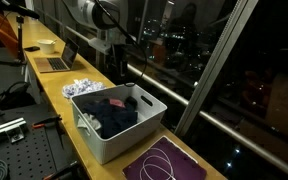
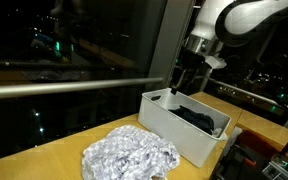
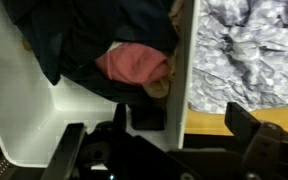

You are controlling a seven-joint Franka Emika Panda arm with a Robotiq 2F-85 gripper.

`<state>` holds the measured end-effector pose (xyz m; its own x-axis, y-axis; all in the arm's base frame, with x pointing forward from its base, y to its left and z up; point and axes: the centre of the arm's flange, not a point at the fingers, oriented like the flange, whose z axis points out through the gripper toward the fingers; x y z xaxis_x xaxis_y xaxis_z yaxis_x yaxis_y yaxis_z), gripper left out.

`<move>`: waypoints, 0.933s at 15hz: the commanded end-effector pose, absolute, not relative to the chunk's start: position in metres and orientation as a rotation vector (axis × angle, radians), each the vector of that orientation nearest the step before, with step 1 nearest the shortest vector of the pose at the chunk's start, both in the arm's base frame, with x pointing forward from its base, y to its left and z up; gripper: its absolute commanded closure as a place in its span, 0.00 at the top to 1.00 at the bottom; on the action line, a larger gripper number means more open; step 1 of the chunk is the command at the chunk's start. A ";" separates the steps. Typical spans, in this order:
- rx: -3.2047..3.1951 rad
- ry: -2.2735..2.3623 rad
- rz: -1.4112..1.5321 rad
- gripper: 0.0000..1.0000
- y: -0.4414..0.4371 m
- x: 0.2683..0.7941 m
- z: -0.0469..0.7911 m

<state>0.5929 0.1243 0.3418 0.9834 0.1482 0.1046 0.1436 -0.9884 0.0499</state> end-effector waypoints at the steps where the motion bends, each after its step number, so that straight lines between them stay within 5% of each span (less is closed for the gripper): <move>1: 3.055 0.167 0.194 1.00 0.077 0.577 0.318; 14: 2.980 0.130 0.046 1.00 0.030 0.593 0.183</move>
<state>0.5833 0.0371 0.2116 0.9959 0.0844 0.0310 0.0800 -0.9893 0.1217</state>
